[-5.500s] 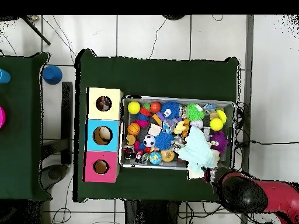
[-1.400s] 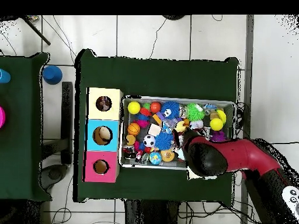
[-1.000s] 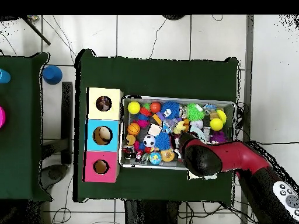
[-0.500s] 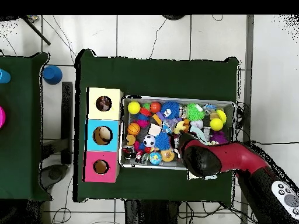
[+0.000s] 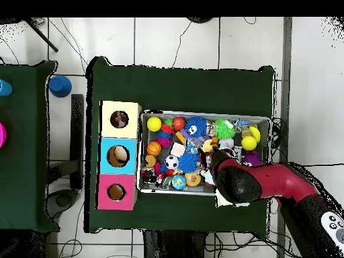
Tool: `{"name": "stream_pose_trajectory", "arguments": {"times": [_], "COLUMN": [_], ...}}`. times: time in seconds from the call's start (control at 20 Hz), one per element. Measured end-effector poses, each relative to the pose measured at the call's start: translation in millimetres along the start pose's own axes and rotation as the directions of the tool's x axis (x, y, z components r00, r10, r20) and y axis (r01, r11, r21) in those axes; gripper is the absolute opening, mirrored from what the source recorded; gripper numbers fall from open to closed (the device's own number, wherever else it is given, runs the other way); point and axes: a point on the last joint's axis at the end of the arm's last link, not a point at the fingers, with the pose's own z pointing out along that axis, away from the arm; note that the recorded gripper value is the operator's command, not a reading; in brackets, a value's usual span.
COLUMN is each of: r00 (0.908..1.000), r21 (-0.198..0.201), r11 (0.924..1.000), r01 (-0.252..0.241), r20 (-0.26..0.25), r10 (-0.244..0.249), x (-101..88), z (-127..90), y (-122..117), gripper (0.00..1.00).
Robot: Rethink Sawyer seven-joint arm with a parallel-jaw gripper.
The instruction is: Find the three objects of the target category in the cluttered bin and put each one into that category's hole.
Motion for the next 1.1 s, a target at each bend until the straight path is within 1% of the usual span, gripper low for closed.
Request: {"name": "stream_pose_trajectory", "arguments": {"times": [0.3, 0.4, 0.5, 0.55, 0.7, 0.75, 0.8, 0.85, 0.95, 1.05, 1.1], "r00": [0.9997, 0.9997, 0.9998, 0.9999, 0.9995, 0.9986, 0.9982, 0.9963, 0.9932, 0.9867, 0.9846], "r21": [0.022, 0.03, 0.032, 0.033, 0.03, 0.026, 0.026, 0.02, 0.012, -0.001, -0.005], "r11": [0.9997, 0.9995, 0.9994, 0.9993, 0.9994, 0.9995, 0.9995, 0.9996, 0.9998, 0.9999, 0.9999], "r01": [-0.013, -0.014, -0.014, -0.017, -0.019, -0.019, -0.018, -0.018, -0.017, -0.015, -0.013], "r20": [0.02, 0.022, 0.018, 0.001, -0.023, -0.049, -0.057, -0.084, -0.115, -0.162, -0.174], "r10": [0.013, 0.013, 0.013, 0.017, 0.02, 0.02, 0.02, 0.019, 0.018, 0.015, 0.012], "x": [-17.3, -28.8, -36.1, -46.5, -55.3, -61.9, -63.4, -68.1, -73.0, -80.4, -83.2], "z": [-15, -21, -25, -30, -34, -37, -38, -40, -41, -41, -41], "y": [-3, 1, 5, 12, 20, 28, 30, 38, 47, 60, 63], "gripper": [1.0, 1.0, 1.0, 1.0, 1.0, 1.0, 1.0, 1.0, 1.0, 1.0, 1.0]}}
